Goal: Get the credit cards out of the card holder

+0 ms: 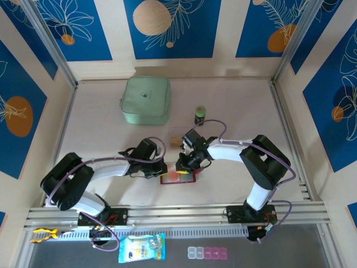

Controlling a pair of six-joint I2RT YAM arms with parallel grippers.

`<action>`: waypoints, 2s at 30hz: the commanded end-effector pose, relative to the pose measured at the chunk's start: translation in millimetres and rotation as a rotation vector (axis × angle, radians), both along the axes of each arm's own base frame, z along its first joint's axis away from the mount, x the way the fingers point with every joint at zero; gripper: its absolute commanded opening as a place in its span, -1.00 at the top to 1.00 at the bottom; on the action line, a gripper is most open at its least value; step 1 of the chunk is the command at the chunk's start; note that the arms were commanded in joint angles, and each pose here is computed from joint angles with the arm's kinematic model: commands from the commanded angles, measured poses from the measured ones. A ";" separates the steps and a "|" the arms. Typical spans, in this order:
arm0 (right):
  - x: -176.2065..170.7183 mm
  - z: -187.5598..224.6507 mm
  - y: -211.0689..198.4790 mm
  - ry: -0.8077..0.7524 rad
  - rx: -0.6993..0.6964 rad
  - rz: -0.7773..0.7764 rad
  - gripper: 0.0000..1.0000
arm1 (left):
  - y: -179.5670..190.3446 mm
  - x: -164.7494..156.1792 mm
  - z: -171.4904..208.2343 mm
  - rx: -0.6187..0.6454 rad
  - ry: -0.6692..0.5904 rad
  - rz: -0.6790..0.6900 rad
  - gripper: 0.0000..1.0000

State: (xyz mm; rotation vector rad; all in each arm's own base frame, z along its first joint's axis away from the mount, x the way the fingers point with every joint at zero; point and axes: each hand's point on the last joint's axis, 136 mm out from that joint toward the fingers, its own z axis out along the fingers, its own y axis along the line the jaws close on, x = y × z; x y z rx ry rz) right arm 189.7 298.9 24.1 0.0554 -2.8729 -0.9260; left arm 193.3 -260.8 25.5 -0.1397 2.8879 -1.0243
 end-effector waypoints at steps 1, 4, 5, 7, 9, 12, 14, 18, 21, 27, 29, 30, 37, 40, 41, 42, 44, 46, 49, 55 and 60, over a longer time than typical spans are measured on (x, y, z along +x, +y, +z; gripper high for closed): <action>-4.4 6.8 2.6 0.011 0.035 0.002 0.75 | 11.0 -9.8 -16.4 0.078 0.039 -0.013 1.00; -3.7 6.4 -1.0 0.008 0.029 -0.005 0.77 | 11.1 -10.0 -15.8 0.078 0.039 -0.013 1.00; -3.6 6.4 -2.6 0.007 0.028 -0.009 0.77 | 11.5 -10.2 -15.8 0.080 0.039 -0.013 1.00; -3.4 6.4 -6.2 0.003 0.024 -0.013 0.77 | 11.8 -10.1 -15.7 0.080 0.038 -0.012 0.99; -4.0 6.3 -11.0 0.000 0.014 -0.019 0.78 | 11.2 -10.4 -15.5 0.076 0.039 -0.013 0.99; -4.6 6.2 -17.9 -0.002 0.007 -0.024 0.78 | 11.5 -10.3 -15.5 0.078 0.037 -0.012 1.00; -5.2 6.4 -22.2 -0.005 0.000 -0.024 0.78 | 10.7 -9.7 -14.7 0.073 0.037 -0.010 0.99; -4.6 8.4 -30.5 -0.013 -0.021 -0.023 0.78 | 11.1 -9.3 -15.4 0.073 0.037 -0.003 0.99; -3.9 10.6 -37.1 -0.022 -0.047 -0.018 0.78 | 10.4 -9.6 -14.9 0.066 0.035 -0.004 0.99; -2.0 16.8 -43.9 -0.032 -0.095 0.005 0.78 | 11.3 -10.6 -14.7 0.064 0.033 -0.004 0.99; 0.0 19.3 -46.1 -0.041 -0.117 0.014 0.78 | 11.0 -10.5 -14.3 0.060 0.029 -0.004 0.99; 0.6 20.5 -47.7 -0.046 -0.128 0.017 0.78 | 10.7 -10.6 -14.4 0.058 0.029 -0.003 0.99; 2.9 28.6 -47.2 -0.059 -0.151 0.029 0.78 | 8.1 -9.0 -13.6 0.045 0.025 -0.006 0.99; 2.8 29.3 -46.0 -0.057 -0.164 0.036 0.78 | 6.6 -8.7 -13.6 0.037 0.025 -0.007 0.99; 2.6 29.3 -45.7 -0.058 -0.171 0.038 0.78 | 5.9 -8.7 -13.5 0.034 0.024 -0.009 0.98; 3.0 29.7 -46.0 -0.062 -0.178 0.039 0.78 | 5.7 -8.7 -13.3 0.033 0.024 -0.011 0.98; 3.3 30.3 -46.9 -0.066 -0.192 0.040 0.78 | 6.0 -8.3 -13.4 0.032 0.021 -0.011 0.98; 3.4 31.7 -47.4 -0.069 -0.200 0.040 0.78 | 5.2 -8.9 -13.7 0.030 0.023 -0.014 0.98; 3.1 33.4 -46.1 -0.072 -0.205 0.042 0.78 | 4.9 -9.1 -14.7 0.029 0.025 -0.016 0.98; 1.0 31.4 -38.4 -0.066 -0.209 0.054 0.78 | 4.0 -8.5 -14.5 0.023 0.023 -0.016 0.98; 0.6 31.4 -31.1 -0.069 -0.212 0.058 0.77 | 3.4 -8.6 -14.9 0.021 0.023 -0.017 0.98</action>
